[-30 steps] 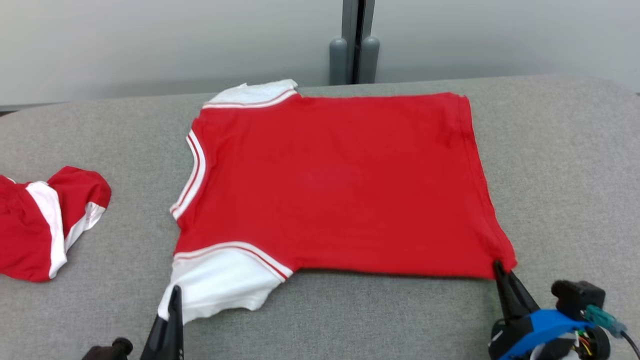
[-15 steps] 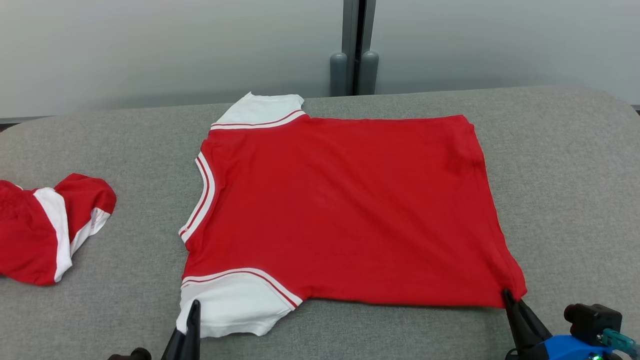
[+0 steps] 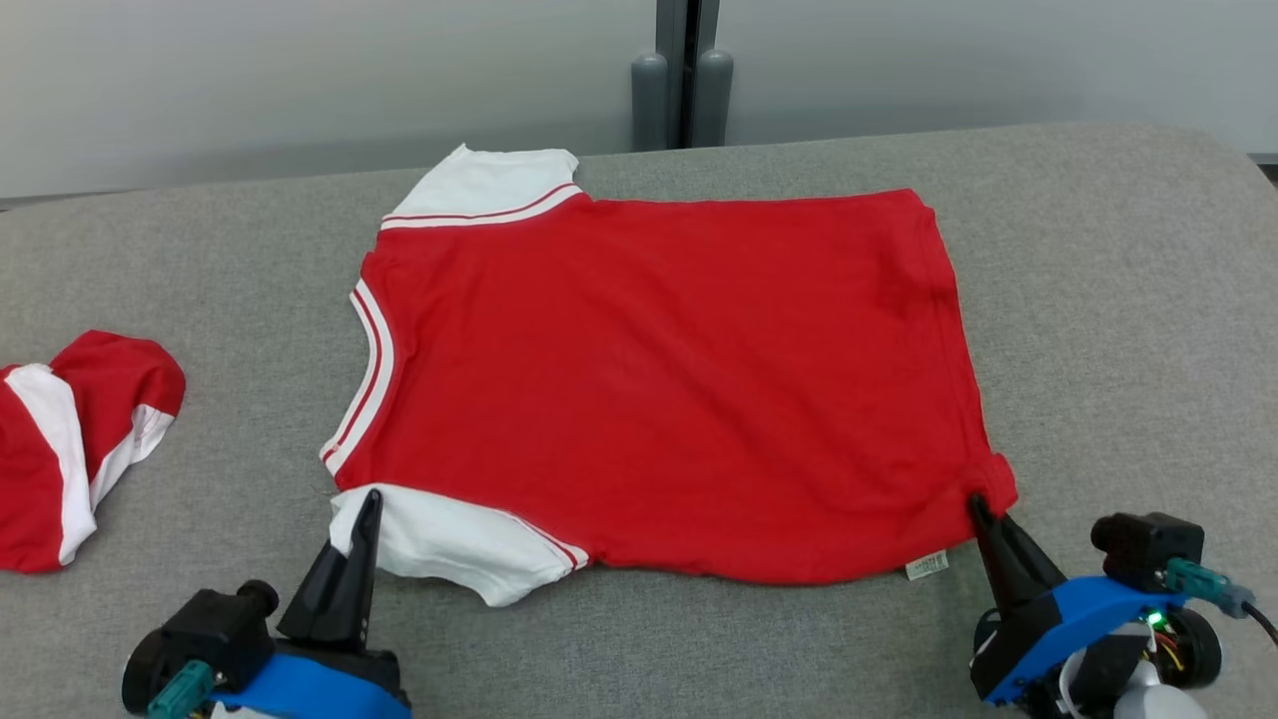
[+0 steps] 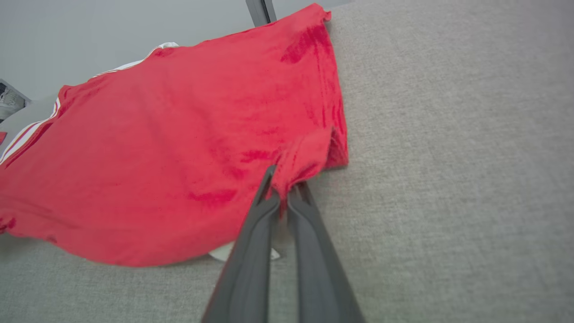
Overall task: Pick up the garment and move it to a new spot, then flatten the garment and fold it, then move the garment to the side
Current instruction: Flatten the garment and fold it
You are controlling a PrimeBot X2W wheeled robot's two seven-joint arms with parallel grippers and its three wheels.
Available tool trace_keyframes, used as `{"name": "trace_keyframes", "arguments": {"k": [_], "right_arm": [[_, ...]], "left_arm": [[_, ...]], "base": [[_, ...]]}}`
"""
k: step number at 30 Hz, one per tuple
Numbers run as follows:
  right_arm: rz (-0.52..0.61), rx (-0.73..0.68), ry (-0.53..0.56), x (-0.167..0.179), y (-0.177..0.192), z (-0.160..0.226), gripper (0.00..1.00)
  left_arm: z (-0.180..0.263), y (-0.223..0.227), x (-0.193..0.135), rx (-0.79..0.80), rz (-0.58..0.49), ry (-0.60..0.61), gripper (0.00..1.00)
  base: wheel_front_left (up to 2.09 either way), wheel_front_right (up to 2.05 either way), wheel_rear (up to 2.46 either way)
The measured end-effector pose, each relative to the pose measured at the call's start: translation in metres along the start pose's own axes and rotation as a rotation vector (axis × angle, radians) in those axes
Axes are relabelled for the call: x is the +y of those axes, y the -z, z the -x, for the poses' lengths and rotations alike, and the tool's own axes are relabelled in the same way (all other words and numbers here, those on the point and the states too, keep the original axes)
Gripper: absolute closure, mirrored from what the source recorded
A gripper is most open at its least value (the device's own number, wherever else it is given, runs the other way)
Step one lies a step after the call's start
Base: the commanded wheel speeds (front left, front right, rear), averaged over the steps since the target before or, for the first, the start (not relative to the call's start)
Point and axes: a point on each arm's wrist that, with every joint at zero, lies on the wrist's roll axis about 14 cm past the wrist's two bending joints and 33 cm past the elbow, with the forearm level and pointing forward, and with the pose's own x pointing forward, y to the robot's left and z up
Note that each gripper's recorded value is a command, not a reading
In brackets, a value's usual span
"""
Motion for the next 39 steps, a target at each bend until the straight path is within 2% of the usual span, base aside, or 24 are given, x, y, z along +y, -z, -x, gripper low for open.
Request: {"name": "trace_keyframes", "arguments": {"k": [16,25,26,27,28,29,39], "right_arm": [[-0.015,-0.011,-0.007,0.001,-0.017,-0.052,1.0],[-0.001,-0.031,-0.012,0.001,-0.029,-0.075,1.0],[0.001,-0.028,-0.013,0.001,-0.027,-0.076,0.92],[0.004,-0.027,-0.013,0.001,-0.026,-0.077,0.34],[0.004,-0.027,-0.014,0.001,-0.025,-0.078,0.0],[0.005,-0.026,-0.014,0.001,-0.025,-0.079,0.0],[0.065,-0.074,0.012,-0.016,-0.032,-0.06,0.0]], "left_arm": [[-0.067,-0.007,0.018,0.01,-0.083,0.076,1.0],[-0.094,-0.003,0.033,0.033,-0.109,0.074,1.0],[-0.096,-0.001,0.033,0.038,-0.11,0.074,1.0],[-0.097,0.0,0.034,0.043,-0.11,0.071,0.82],[-0.099,0.0,0.035,0.043,-0.11,0.071,0.1],[-0.1,0.0,0.036,0.04,-0.112,0.068,0.0],[-0.08,0.002,0.044,0.027,-0.071,-0.001,0.0]], "base": [[0.0,0.0,0.0],[0.0,0.0,0.0],[0.0,0.0,0.0],[0.0,0.0,0.0],[0.0,0.0,0.0],[0.0,0.0,0.0],[0.0,0.0,0.0]]}}
